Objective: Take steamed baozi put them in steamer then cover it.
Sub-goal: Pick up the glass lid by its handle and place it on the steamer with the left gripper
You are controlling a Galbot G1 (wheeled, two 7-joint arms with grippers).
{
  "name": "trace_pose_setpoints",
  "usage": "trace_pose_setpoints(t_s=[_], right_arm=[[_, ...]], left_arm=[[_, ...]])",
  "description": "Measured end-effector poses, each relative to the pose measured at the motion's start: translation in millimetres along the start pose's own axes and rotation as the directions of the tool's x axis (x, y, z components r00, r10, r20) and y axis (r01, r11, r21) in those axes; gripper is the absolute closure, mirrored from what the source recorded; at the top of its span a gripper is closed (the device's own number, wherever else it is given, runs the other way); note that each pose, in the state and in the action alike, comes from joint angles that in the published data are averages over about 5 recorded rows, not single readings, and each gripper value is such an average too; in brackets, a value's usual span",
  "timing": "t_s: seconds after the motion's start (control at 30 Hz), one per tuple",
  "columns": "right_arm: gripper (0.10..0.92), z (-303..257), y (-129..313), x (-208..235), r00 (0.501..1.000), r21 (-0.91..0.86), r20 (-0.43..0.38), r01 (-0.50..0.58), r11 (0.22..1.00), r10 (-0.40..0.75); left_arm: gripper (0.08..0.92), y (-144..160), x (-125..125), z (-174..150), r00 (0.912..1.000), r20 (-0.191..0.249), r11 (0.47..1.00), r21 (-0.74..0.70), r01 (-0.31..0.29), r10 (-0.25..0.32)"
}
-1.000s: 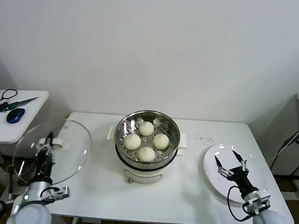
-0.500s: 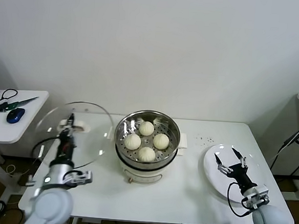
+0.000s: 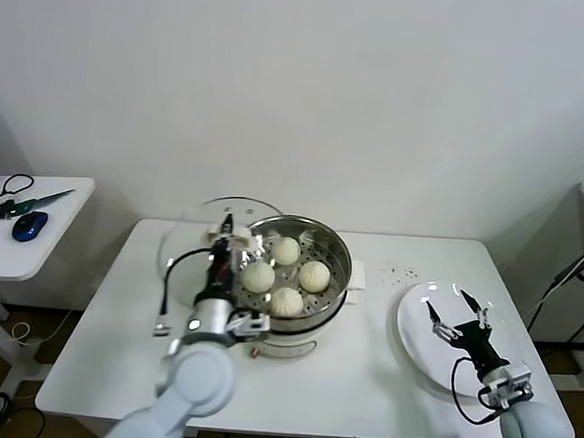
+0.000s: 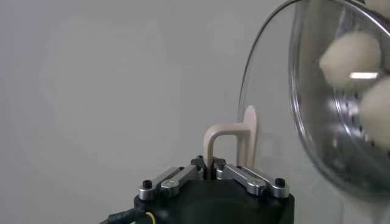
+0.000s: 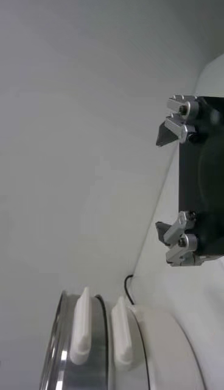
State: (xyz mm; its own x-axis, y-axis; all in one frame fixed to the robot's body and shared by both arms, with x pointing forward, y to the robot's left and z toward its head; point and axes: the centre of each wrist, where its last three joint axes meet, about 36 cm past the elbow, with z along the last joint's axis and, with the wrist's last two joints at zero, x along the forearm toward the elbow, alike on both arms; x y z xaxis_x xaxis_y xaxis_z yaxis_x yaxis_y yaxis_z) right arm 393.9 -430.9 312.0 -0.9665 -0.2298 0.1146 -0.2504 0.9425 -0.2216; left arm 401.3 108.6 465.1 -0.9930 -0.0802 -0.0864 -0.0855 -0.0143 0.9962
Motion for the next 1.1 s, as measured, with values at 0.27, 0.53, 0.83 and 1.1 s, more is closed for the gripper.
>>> trace_pose_setpoints(t_s=[0.27,0.53,0.83,1.1], right_arm=[[0.2,6,-5,6,1.0,0.0,-0.005,-0.01,1.0,0.01],[0.2,11,-5,8,1.0,0.0,-0.007,-0.014,1.0,0.014],[0.2,14,-6,9,1.0,0.005,-0.01,-0.014,1.0,0.014],[0.2,15,-6,8,1.0,0.008,-0.008,-0.013,1.0,0.013]], left_arm=[[0.853,-6,-14,-52,0.9995,0.024,0.999,0.029,-0.021,0.02],[0.853,-19,-21,-87,0.9974,0.037,0.997,0.047,-0.063,0.061],[0.853,-30,-28,-104,0.9961,0.031,0.996,0.039,-0.084,0.083],[0.853,-38,-34,-106,0.9952,0.014,0.995,0.02,-0.097,0.097]])
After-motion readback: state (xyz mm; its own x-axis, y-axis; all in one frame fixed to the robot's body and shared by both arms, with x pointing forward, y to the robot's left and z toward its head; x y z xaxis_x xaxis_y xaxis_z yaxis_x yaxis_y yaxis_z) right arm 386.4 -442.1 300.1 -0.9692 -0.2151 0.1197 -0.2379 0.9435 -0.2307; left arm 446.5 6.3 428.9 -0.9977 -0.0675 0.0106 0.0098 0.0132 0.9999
